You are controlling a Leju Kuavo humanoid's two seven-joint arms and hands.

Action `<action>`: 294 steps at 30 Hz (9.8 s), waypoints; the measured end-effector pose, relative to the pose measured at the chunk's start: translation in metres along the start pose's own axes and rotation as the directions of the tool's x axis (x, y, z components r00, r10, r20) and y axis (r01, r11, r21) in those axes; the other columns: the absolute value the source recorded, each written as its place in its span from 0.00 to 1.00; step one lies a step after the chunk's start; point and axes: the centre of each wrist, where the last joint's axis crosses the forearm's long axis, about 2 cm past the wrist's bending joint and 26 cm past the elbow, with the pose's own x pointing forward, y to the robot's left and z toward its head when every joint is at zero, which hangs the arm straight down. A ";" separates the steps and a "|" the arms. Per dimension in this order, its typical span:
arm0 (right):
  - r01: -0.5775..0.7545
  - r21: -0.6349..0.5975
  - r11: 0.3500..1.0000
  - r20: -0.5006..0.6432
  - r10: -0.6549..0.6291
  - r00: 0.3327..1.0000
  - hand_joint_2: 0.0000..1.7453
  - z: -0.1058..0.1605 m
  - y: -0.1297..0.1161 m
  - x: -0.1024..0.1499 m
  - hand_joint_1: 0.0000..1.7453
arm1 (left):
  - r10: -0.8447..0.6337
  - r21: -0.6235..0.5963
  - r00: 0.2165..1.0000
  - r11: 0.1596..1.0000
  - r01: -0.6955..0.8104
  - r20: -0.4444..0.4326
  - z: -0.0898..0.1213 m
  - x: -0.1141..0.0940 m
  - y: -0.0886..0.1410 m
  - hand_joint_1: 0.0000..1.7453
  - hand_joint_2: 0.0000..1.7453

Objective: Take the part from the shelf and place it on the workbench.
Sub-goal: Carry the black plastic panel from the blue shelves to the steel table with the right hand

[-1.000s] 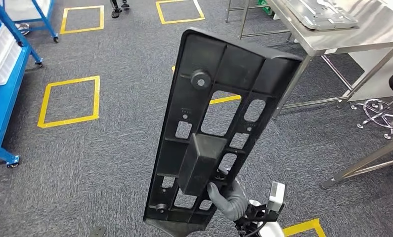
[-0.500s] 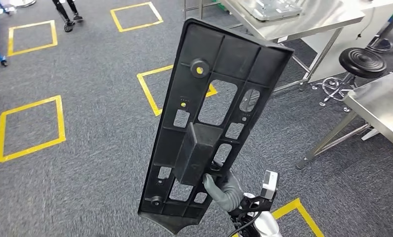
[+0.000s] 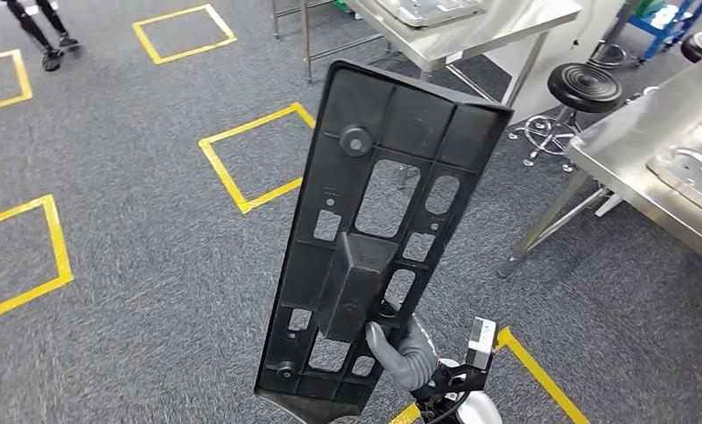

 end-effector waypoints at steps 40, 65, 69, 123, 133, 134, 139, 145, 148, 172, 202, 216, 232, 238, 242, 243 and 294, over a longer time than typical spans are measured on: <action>-0.090 0.079 0.993 -0.023 0.092 0.995 1.00 -0.027 -0.018 0.020 1.00 | 0.038 -0.032 0.998 0.999 -0.037 0.051 0.005 0.026 -0.035 0.00 1.00; -0.106 -0.036 0.994 -0.047 0.105 0.993 1.00 0.010 -0.004 0.027 1.00 | -0.015 -0.049 0.990 0.999 0.009 -0.140 0.006 0.007 -0.035 0.00 1.00; -0.102 -0.041 0.994 -0.051 0.100 0.994 1.00 0.011 -0.004 0.028 1.00 | -0.015 -0.048 0.988 0.999 0.008 -0.151 0.006 0.005 -0.034 0.00 1.00; -0.032 -0.006 0.999 -0.020 0.032 0.999 1.00 -0.009 -0.015 0.007 1.00 | 0.086 0.027 0.995 0.996 -0.088 0.044 0.000 0.019 -0.009 0.00 1.00; -0.006 0.003 1.000 -0.019 0.006 1.000 1.00 -0.022 -0.012 0.000 1.00 | 0.138 0.071 0.988 0.989 -0.134 -0.063 0.001 0.004 -0.004 0.00 1.00; -0.004 0.003 1.000 -0.021 0.004 1.000 1.00 -0.023 -0.012 0.000 1.00 | 0.142 0.076 0.987 0.988 -0.137 -0.075 0.001 0.002 -0.004 0.00 1.00; -0.002 0.001 1.000 -0.020 0.002 1.000 1.00 -0.025 -0.014 -0.002 1.00 | 0.141 0.088 0.984 0.987 -0.132 -0.112 0.000 0.000 0.000 0.00 1.00; -0.023 -0.012 1.000 -0.024 0.023 0.999 1.00 -0.023 -0.013 -0.003 1.00 | 0.130 0.085 0.985 0.989 -0.121 -0.116 0.001 -0.002 0.000 0.00 1.00; -0.023 -0.021 1.000 -0.037 0.022 0.999 1.00 -0.017 -0.011 -0.006 1.00 | 0.126 0.079 0.988 0.990 -0.119 -0.088 0.001 -0.003 0.000 0.00 1.00; -0.032 -0.017 0.999 -0.030 0.032 0.999 1.00 -0.016 -0.009 -0.005 1.00 | 0.109 0.083 0.993 0.991 -0.106 -0.034 -0.001 0.002 0.004 0.00 1.00; -0.040 -0.007 0.999 -0.020 0.040 0.999 1.00 -0.016 -0.009 -0.003 1.00 | 0.101 0.088 0.995 0.991 -0.099 -0.026 -0.001 0.003 0.006 0.00 1.00; -0.041 -0.006 0.999 -0.020 0.041 0.999 1.00 -0.015 -0.008 -0.002 1.00 | 0.098 0.072 0.995 0.993 -0.096 -0.019 -0.001 0.005 0.005 0.00 1.00; -0.026 0.014 1.000 -0.047 0.026 0.999 1.00 -0.011 -0.001 -0.009 1.00 | 0.109 0.066 0.993 0.992 -0.105 -0.054 0.000 -0.003 0.003 0.00 1.00; -0.033 -0.004 0.999 -0.039 0.033 0.999 1.00 -0.002 0.007 -0.007 1.00 | 0.076 0.057 0.997 0.996 -0.075 -0.025 0.000 -0.004 0.003 0.00 1.00; -0.027 -0.021 0.999 -0.049 0.026 0.998 1.00 0.008 0.012 -0.008 1.00 | 0.061 0.050 0.998 0.997 -0.060 -0.019 0.000 -0.004 0.004 0.00 1.00; -0.027 -0.022 0.999 -0.048 0.026 0.999 1.00 0.009 0.013 -0.008 1.00 | 0.058 0.049 0.998 0.997 -0.057 -0.018 0.000 -0.004 0.004 0.00 1.00; -0.049 0.010 0.999 -0.037 0.049 0.998 1.00 -0.002 0.011 -0.001 1.00 | 0.083 0.057 0.996 0.995 -0.081 -0.025 0.000 -0.003 0.005 0.00 1.00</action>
